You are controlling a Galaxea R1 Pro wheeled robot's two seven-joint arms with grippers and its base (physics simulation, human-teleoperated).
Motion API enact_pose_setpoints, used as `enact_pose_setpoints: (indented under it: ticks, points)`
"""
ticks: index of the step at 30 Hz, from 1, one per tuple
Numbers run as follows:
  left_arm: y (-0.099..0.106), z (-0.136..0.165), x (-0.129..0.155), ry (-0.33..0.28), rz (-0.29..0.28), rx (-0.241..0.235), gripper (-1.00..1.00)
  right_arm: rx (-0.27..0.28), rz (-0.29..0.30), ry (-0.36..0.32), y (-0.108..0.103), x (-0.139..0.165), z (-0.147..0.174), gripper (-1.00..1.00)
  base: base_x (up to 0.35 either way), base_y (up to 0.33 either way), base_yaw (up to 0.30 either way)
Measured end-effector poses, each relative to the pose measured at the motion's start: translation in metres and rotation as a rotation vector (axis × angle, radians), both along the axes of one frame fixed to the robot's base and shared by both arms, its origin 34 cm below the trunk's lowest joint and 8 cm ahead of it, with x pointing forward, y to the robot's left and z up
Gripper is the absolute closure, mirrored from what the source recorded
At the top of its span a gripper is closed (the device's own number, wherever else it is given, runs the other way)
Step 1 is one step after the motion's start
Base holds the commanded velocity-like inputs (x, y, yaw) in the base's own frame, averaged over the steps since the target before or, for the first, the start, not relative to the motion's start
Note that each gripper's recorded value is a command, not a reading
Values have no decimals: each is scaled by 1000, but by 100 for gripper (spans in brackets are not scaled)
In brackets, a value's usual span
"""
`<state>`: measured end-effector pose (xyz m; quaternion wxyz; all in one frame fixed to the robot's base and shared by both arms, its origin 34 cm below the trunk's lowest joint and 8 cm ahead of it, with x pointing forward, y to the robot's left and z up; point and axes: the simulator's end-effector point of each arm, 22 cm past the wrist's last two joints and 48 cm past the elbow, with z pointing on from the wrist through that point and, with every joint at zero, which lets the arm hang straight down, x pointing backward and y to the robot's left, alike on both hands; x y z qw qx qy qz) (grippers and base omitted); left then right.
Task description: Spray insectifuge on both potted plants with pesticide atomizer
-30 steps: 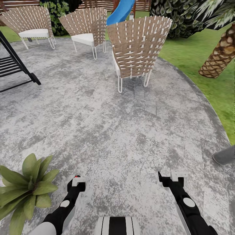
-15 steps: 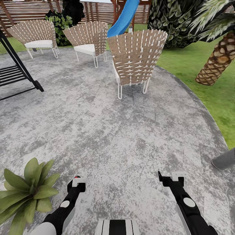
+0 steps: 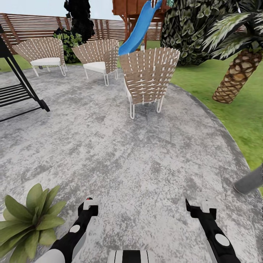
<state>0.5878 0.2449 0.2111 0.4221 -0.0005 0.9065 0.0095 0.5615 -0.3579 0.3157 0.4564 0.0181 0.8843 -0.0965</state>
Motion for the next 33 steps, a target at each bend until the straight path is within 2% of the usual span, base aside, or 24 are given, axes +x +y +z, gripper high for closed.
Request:
enact_pose_setpoints:
  ticks: [4, 8, 15, 17, 19, 29, 33]
  points:
    - [0, 10, 4, -18, -1, 0, 100, -1, 3, -9, 1, -4, 6, -100, 0, 0, -140]
    - [-1, 21, 9, -37, -2, -1, 100, -32, 21, -17, 0, -5, 14, -100, 0, 0, -141]
    - [0, 33, 4, -52, 0, -1, 100, -32, 24, 7, 1, -30, 1, -100, 0, 0, -141]
    - [-2, 37, 3, -58, 0, -3, 100, -27, 31, 21, 2, -49, -16, -100, 0, 0, -141]
    - [-1, 42, 5, -69, 0, -3, 100, -25, 33, 20, 2, -54, -20, -100, 0, 0, -141]
    - [-1, 71, 17, -121, 1, -2, 100, -23, 31, -16, 2, -55, -8, -100, 0, 0, -135]
    - [-1, 82, 21, -130, 1, -3, 100, -15, 27, 11, 4, -63, -11, -100, 0, 0, -96]
